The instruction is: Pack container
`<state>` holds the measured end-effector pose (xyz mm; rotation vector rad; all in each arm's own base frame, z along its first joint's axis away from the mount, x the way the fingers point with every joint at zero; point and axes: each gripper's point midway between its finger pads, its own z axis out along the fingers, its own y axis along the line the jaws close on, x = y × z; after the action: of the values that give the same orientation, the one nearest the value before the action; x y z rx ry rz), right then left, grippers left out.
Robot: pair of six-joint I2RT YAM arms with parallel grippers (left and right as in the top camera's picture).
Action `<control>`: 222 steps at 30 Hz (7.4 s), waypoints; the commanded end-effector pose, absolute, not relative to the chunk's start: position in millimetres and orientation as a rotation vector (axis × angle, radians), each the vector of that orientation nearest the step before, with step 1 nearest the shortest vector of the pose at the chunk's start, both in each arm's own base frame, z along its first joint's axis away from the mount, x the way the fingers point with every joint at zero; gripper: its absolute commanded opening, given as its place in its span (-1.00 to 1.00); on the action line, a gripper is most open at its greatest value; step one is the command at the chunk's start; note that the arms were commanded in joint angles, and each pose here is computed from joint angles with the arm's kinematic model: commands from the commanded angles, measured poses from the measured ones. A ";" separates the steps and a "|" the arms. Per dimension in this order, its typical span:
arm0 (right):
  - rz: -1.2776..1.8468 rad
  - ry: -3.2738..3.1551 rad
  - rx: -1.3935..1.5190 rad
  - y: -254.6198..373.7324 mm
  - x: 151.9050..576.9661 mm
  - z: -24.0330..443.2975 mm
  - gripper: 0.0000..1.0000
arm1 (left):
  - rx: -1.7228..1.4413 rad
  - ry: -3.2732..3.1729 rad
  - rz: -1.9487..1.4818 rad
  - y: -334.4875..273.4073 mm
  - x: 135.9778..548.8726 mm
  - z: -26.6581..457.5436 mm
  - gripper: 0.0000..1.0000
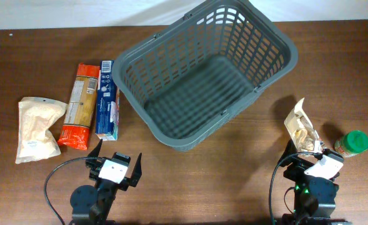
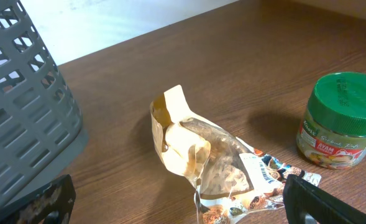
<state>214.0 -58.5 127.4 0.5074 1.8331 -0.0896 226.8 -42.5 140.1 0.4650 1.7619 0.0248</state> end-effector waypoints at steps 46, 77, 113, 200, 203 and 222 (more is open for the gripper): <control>-0.076 1.826 0.507 -56.7 215.2 127.0 0.98 | 0.341 1.720 0.188 -13.9 234.8 156.6 0.98; 0.057 1.579 0.361 -32.9 180.5 305.1 0.97 | 0.153 1.791 0.100 -5.4 243.7 328.5 0.99; 0.403 2.238 0.081 31.6 308.2 414.9 0.98 | 0.449 2.040 -0.473 -91.7 271.4 449.3 0.99; 0.366 2.597 0.054 42.9 425.3 271.3 -0.92 | 1.567 2.301 -0.402 -259.3 162.3 308.0 -0.97; 0.366 2.601 0.055 42.9 424.5 270.8 -0.92 | 1.616 2.311 -0.413 -259.3 150.3 304.7 -0.97; 0.369 2.632 0.061 43.0 418.0 267.0 -0.92 | 1.718 2.418 -0.168 -246.6 153.1 235.0 -0.96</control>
<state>418.2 39.9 263.7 0.0655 2.6343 0.3754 149.5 -254.1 253.0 1.6925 2.4051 -0.2526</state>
